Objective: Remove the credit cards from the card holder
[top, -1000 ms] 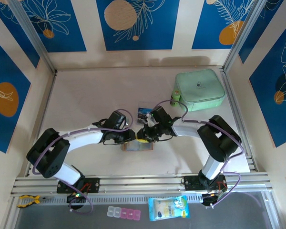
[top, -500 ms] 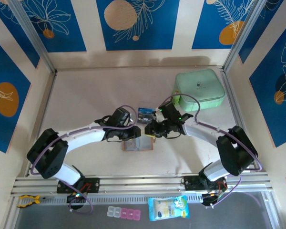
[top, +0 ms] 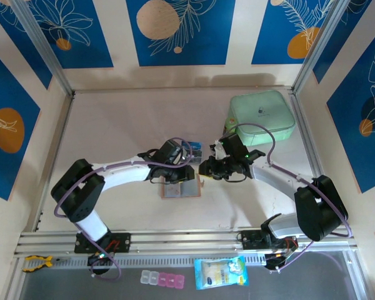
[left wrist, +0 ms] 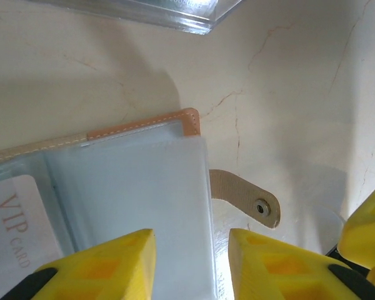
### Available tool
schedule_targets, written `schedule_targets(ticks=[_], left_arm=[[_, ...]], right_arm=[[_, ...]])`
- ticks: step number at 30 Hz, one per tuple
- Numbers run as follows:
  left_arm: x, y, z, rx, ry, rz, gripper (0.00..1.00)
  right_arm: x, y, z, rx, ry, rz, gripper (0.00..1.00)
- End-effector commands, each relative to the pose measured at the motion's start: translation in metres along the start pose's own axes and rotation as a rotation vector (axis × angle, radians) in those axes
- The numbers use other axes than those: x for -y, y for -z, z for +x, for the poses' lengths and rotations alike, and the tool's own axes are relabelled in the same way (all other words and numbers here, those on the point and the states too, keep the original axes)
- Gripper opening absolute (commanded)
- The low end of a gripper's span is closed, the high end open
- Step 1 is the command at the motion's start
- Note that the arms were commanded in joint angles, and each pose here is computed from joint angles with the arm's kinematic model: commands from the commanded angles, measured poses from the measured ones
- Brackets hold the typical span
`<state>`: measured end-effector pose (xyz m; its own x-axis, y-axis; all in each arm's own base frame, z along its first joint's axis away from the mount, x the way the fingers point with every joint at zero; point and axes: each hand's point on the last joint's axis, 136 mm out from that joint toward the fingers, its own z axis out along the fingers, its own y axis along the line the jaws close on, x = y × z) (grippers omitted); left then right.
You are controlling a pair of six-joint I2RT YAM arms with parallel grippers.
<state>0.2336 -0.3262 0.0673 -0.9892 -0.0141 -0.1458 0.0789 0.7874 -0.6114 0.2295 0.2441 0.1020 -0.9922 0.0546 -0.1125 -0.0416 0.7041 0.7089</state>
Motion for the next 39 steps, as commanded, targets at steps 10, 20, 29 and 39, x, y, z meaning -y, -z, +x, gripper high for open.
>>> schedule_targets(ticks=[10,20,29,39], left_arm=[[-0.001,0.006,0.003,0.005,-0.010,-0.027,0.38],[-0.030,0.031,0.004,0.053,0.025,-0.039,0.33],[-0.068,0.049,0.007,0.100,0.097,-0.038,0.25],[-0.083,0.044,0.007,0.077,0.126,0.003,0.14]], right_arm=[[-0.001,-0.003,0.008,-0.026,-0.002,-0.018,0.25],[-0.020,-0.031,0.009,-0.088,0.024,0.005,0.24],[-0.031,-0.055,0.012,-0.142,0.037,0.024,0.24],[-0.033,-0.081,0.016,-0.196,0.031,0.068,0.24]])
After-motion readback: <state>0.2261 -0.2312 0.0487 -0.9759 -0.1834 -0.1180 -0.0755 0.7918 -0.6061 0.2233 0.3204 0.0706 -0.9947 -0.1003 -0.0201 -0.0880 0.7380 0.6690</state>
